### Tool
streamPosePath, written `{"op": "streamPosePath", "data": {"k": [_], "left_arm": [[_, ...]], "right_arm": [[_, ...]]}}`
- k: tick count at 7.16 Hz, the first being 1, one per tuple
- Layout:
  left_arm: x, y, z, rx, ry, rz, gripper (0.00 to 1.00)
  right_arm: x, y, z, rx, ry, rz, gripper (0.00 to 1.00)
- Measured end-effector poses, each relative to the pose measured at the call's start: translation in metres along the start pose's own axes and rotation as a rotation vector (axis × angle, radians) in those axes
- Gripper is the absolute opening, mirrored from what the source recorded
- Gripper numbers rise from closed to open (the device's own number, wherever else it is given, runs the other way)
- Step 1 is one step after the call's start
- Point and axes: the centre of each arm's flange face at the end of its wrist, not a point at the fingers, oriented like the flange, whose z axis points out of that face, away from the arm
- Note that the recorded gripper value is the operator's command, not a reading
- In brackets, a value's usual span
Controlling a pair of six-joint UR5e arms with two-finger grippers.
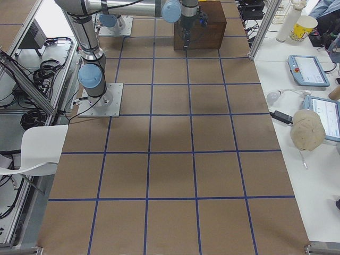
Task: Open drawer and put corn inside
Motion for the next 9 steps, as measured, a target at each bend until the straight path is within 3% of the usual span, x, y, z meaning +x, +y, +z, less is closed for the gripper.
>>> {"op": "streamPosePath", "data": {"k": [3, 9], "left_arm": [[-0.001, 0.025, -0.004, 0.016, -0.002, 0.005, 1.0], [-0.002, 0.028, -0.004, 0.014, -0.008, 0.017, 1.0]], "right_arm": [[0.0, 0.0, 0.0, 0.001, 0.001, 0.0, 1.0], [0.0, 0.0, 0.0, 0.001, 0.002, 0.0, 1.0]]}}
